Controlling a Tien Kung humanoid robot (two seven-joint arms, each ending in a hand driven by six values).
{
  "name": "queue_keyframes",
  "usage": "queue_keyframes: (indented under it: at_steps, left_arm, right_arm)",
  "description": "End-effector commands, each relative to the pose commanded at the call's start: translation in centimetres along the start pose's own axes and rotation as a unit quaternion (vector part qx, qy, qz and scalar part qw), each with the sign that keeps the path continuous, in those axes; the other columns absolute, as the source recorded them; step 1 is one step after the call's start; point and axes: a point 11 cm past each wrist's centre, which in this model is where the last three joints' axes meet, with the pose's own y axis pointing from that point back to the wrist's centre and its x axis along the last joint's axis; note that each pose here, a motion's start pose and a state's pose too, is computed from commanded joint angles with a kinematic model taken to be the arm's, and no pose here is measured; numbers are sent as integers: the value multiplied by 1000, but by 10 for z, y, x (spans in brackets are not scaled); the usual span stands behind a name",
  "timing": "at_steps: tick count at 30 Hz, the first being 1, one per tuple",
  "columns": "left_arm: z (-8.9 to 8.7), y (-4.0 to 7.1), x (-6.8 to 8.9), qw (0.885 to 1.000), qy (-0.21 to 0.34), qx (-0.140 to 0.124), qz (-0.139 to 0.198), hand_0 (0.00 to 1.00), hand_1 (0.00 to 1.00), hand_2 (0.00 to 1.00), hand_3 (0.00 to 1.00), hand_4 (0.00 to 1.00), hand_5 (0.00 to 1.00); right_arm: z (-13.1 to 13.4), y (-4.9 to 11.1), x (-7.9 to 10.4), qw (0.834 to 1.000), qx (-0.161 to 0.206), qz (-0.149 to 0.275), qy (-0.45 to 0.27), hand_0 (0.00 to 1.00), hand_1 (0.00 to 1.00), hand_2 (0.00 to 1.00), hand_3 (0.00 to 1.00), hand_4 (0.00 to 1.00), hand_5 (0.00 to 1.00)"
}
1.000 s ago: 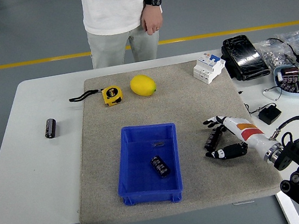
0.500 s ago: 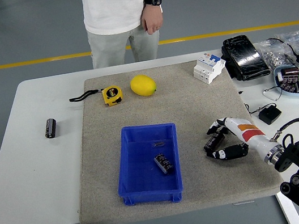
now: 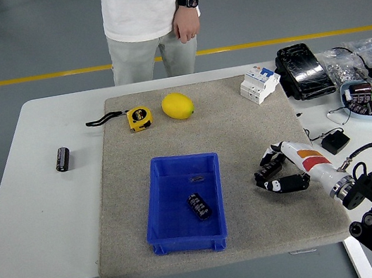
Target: Pick up the battery,place it into the box
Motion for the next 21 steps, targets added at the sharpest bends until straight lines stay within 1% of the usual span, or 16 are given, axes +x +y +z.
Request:
queue_keyframes:
  at_steps: [5,6,11,12,14,16,21]
  left_arm:
    - [0,0,0,1000,0,0,0,725,674,704,628,665,642]
    - [0,0,0,1000,1,0,0,726,674,704,627,665,642]
    - [1,0,1,1000,2,-1,1,726,674,704,627,665,642]
    - [1,0,1,1000,1,-1,1,725,674,704,627,665,642]
    - [1,0,1,1000,1,-1,1,725,674,704,627,665,642]
    - [0,0,1,1000,2,-1,1,725,674,704,627,665,642]
    - [0,0,2,1000,2,0,2,725,673,703,627,665,642]
  right_arm:
    - [-4,-2,4,1000,7,3,3,271,438,517,497,883,229]
    - [-6,-2,5,1000,9,4,4,278,440,516,496,861,208]
    - [-19,-7,15,999,29,11,12,278,440,516,496,861,208]
    - [-24,-9,18,999,36,13,15,293,442,517,496,847,197]
    - [-34,-12,24,998,52,17,23,293,442,517,496,847,197]
    - [-52,-17,31,996,75,22,29,293,442,517,496,847,197]
    - [-88,-24,39,991,125,25,37,304,446,519,496,844,192]
